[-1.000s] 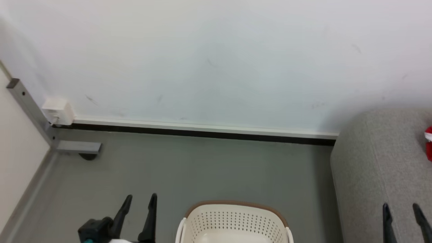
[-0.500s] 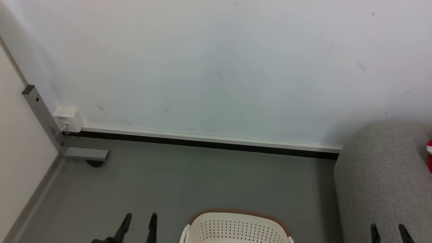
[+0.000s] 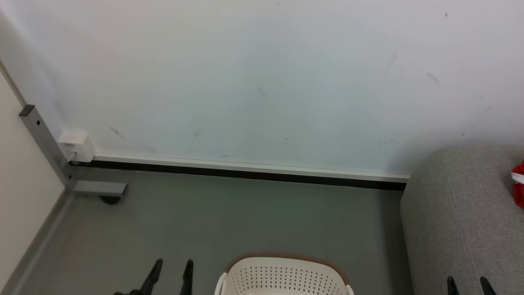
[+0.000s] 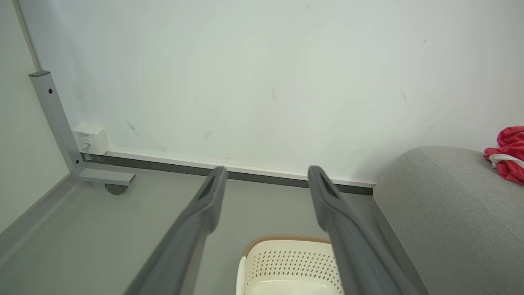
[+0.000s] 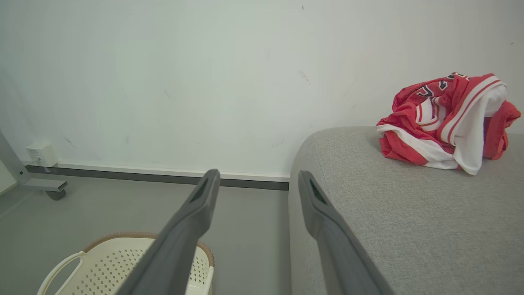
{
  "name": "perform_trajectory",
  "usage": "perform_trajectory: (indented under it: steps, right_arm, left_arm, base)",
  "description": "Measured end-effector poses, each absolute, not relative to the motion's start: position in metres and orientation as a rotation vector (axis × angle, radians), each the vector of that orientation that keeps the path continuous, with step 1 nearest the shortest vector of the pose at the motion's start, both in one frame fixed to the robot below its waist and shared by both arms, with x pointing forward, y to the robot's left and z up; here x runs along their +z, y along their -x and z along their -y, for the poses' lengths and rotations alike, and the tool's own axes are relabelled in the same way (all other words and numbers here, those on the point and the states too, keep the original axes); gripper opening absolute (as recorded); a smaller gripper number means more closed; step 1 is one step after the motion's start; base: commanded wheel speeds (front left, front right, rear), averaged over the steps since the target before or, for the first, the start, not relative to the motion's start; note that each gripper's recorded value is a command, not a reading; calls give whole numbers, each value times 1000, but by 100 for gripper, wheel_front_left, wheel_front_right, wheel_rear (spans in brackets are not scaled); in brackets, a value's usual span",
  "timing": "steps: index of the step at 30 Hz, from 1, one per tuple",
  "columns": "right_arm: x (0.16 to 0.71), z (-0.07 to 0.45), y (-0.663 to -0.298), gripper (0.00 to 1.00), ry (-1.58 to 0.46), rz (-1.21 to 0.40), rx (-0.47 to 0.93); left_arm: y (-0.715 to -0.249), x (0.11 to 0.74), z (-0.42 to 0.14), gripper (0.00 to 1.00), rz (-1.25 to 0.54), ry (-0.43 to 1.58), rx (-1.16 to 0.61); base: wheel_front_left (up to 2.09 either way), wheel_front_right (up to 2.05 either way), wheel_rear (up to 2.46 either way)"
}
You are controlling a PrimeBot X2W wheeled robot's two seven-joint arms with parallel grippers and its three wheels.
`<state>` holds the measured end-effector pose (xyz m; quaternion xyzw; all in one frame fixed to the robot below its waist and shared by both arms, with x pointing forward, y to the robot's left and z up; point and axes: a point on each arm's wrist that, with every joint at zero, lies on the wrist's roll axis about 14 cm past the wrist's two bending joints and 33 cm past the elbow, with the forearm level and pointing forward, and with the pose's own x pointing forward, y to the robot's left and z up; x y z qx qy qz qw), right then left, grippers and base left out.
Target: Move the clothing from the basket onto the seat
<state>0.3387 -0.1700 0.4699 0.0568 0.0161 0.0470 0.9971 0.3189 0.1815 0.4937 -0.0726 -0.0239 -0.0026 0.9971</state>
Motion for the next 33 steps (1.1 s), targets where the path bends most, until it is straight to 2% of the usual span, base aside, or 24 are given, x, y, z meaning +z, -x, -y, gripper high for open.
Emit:
perform_trajectory:
  steps: [15, 16, 23, 33]
  right_arm:
    - [468, 178, -336, 100, -124, -36, 66]
    - [467, 178, -336, 0, -125, -39, 66]
    - [448, 178, -330, 0, -188, -112, 43]
    - [450, 184, -335, 0, -373, -117, -8]
  left_arm:
    - [-324, 490, -176, 100, 36, 144, -35]
    - [-323, 487, -174, 0, 29, 141, -41]
    - [-317, 467, -175, 0, -44, 200, -21]
    - [-323, 465, -186, 0, -69, 379, 34]
  base:
    - [0, 0, 0]
    - [0, 0, 0]
    - [0, 0, 0]
    - [0, 0, 0]
